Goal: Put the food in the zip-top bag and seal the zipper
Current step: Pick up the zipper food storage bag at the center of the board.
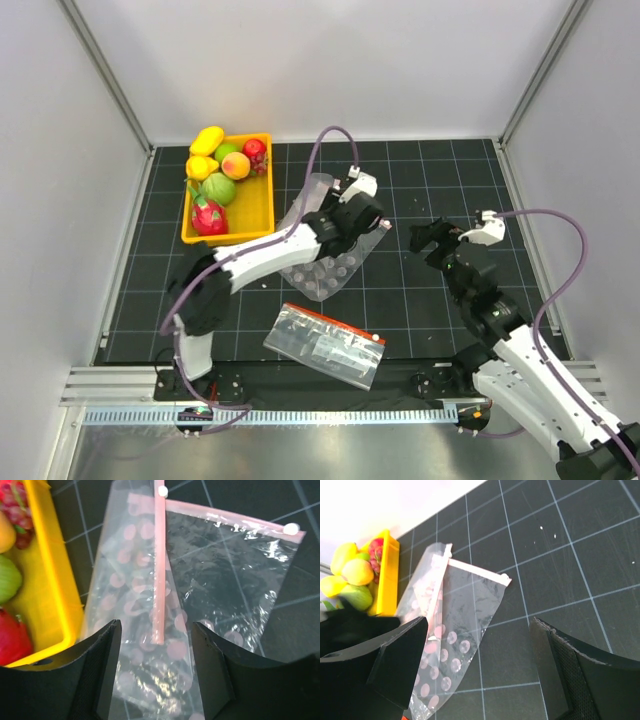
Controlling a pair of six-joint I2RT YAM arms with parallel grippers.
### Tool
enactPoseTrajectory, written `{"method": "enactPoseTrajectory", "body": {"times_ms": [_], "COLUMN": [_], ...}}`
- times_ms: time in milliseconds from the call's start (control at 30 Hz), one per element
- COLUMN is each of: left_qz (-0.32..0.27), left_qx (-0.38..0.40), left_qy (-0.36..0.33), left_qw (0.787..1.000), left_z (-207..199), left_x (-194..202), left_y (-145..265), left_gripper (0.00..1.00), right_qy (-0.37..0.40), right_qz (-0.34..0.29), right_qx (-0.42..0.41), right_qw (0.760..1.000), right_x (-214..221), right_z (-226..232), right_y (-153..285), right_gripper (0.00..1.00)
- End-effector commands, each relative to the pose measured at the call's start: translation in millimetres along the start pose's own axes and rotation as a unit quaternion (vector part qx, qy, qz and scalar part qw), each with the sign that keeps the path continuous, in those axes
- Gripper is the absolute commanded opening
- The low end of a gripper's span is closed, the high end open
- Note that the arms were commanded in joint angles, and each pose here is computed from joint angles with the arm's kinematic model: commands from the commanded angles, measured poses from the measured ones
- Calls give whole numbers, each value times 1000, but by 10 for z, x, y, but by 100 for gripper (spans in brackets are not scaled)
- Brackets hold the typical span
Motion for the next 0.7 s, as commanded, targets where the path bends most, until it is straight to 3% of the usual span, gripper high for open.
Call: {"method": "enactPoseTrajectory", "body": {"times_ms": [0,167,467,567,667], "left_qz": [68,112,171,175,179], "left_qx": [-14,-34,-38,-44,-54], "left_qy": [-32,-64,-39,-38,-31], "left_qw": [997,991,984,983,982], "left_z": [33,-60,144,178,232], "left_x": [104,338,560,585,622], "left_y": [-288,-718,-1176,-1222,-1260], "left_gripper": [60,60,55,51,37], "right_qy": [-16,-28,-33,-33,-33], "right_qz": [-34,-60,-73,-73,-71], "right_qx": [9,14,11,11,12], "right_qw": [999,998,997,997,997], "right_x": [-128,-211,-264,-264,-253], "right_z": [-35,-90,-103,-103,-105], "right_y": [58,152,214,214,205], "right_gripper": [90,90,90,90,90]}}
Point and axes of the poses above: each gripper's point midway between its finger pads, its own y axis back along the fingers, its own z axis along the line the jaws close on, x = y × z, the point moved 4 cm from there along y, back along the fingers, and after that the axes turned 12 degrees about y, right-handed, at the moved point
